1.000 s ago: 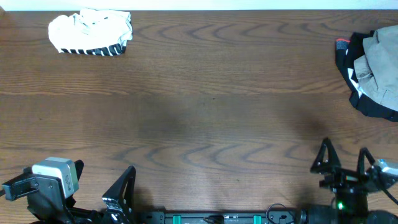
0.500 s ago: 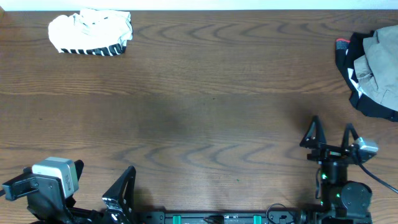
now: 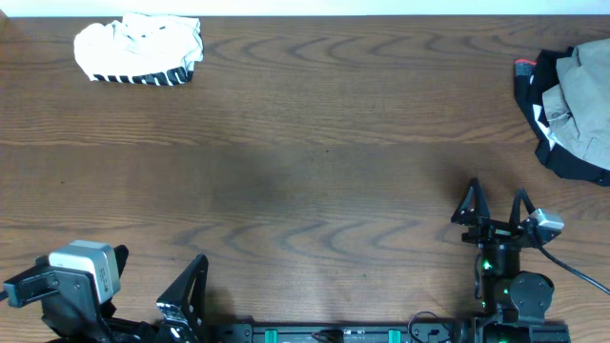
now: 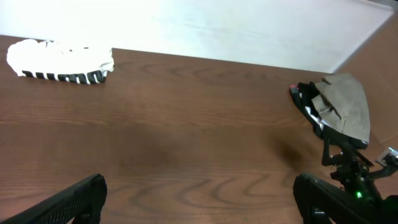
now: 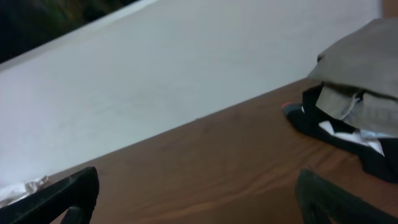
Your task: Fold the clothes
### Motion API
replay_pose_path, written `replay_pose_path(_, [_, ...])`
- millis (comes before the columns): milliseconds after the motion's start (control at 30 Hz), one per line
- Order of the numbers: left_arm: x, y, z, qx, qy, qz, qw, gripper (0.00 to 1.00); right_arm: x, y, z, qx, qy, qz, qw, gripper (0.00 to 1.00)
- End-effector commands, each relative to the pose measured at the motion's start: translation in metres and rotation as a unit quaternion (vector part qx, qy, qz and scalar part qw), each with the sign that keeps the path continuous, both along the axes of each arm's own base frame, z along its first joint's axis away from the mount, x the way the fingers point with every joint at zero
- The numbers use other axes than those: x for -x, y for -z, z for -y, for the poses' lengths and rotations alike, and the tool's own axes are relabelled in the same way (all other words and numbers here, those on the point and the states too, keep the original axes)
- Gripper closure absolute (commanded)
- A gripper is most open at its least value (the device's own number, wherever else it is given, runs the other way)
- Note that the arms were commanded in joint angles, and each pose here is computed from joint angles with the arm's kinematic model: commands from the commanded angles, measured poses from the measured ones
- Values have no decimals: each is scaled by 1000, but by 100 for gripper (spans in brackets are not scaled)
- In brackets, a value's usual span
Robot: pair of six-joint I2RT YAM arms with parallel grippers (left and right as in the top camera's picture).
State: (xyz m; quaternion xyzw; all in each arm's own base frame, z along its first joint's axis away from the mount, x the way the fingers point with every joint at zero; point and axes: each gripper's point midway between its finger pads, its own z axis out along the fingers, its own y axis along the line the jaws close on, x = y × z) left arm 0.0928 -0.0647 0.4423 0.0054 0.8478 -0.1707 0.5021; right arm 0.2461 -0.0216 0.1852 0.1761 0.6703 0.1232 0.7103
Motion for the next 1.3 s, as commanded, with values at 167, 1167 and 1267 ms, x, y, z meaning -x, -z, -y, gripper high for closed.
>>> replay_pose_path(167, [6,13,4,6,11,-34,999,2,1,29,-1,-6,-3,-58,998,1])
replay_pose_path(1167, [6,13,4,6,11,-34,999,2,1,29,-1,-6,-2,-58,998,1])
replay_pose_path(1267, [6,13,4,6,11,-34,999,2,1,29,-1,-6,-2,-58,998,1])
